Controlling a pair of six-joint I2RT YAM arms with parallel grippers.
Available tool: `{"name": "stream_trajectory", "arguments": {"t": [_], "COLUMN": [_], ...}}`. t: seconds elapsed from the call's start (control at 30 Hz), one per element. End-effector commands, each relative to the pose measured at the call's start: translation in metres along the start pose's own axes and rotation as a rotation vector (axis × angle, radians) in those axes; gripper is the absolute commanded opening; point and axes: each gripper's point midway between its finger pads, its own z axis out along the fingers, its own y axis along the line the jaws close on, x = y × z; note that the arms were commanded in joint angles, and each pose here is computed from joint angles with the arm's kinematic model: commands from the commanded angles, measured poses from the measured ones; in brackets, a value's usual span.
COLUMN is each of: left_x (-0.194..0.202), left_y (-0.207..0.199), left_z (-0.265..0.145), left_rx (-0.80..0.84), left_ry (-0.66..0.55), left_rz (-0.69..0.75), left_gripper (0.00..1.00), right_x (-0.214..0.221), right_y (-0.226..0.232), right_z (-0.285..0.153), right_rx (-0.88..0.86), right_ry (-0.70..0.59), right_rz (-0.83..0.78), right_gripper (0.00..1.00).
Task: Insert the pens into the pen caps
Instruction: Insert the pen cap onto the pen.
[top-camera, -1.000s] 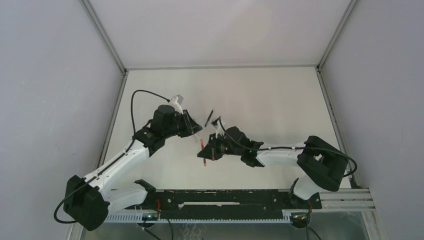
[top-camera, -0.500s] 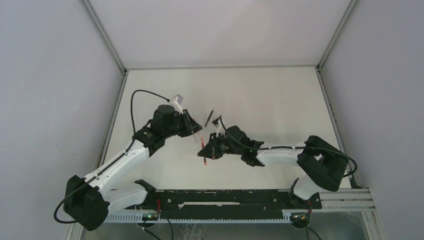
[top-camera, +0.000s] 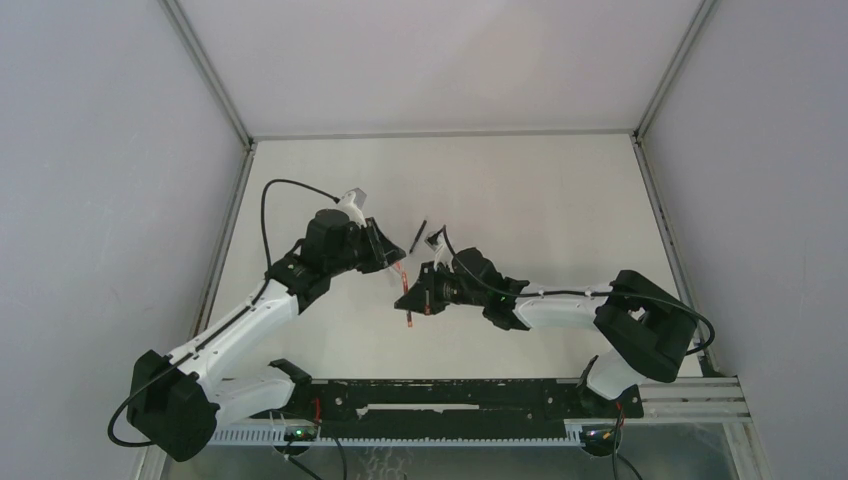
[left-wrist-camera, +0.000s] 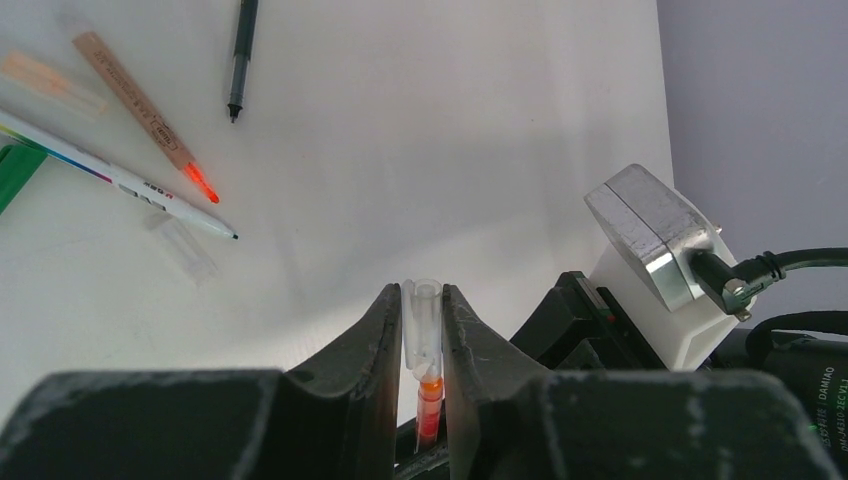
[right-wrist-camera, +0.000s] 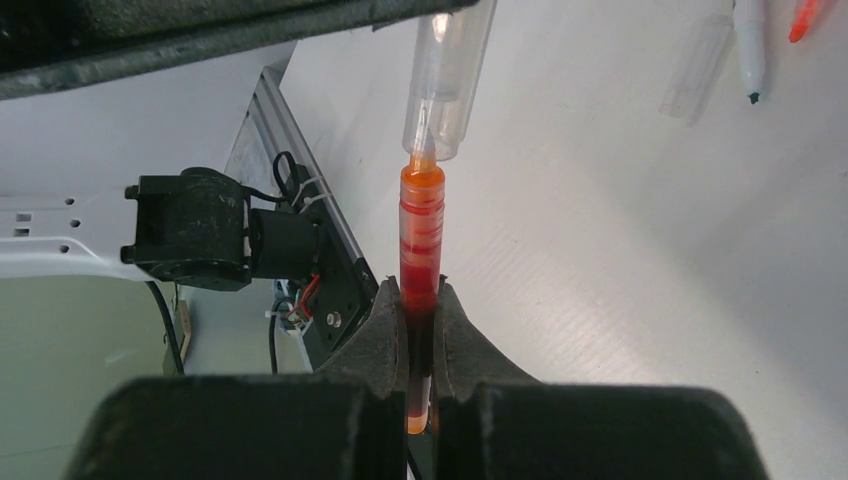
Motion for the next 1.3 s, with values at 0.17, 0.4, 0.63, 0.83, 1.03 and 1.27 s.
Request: {"name": "stream_trajectory", "arguments": {"t": [0.17, 0.4, 0.63, 0.83, 1.03, 1.27], "left_x": [-0.001, 0.001, -0.003, -0.009, -0.012, -0.015], "left_y": [-0.007, -0.007, -0.016, -0.024, -0.023, -0.029], "left_z": [-0.001, -0.002, -0.010, -0.018, -0.022, -0.027], "left_rx": [0.041, 0.053, 0.100, 0.131, 0.127, 0.146], "left_ry": [-0.015, -0.014, -0.047, -0.074, -0.099, -0.114], "left_rz": [0.014, 0.023, 0.042, 0.061, 0.062, 0.064], "left_gripper": [0.23, 0.23, 0.22, 0.23, 0.24, 0.28], "right_x": [-0.029, -0.036, -0.053, -0.070, -0.081, -0.081], "right_y": [0.028, 0.023, 0.019, 0.026, 0.027, 0.026], "right_z": [0.004, 0.003, 0.001, 0.002, -0.001, -0.003], "right_rx": [-0.085, -0.070, -0.047, -0.055, -0.041, -0.035], "right_ry": [-0.062, -0.072, -0.094, -0.118, -0.148, -0.147], "right_rz": [-0.029, -0.029, -0.027, -0.047, -0.058, -0.093], "right_gripper": [0.00, 0.00, 0.00, 0.00, 0.00, 0.00]}}
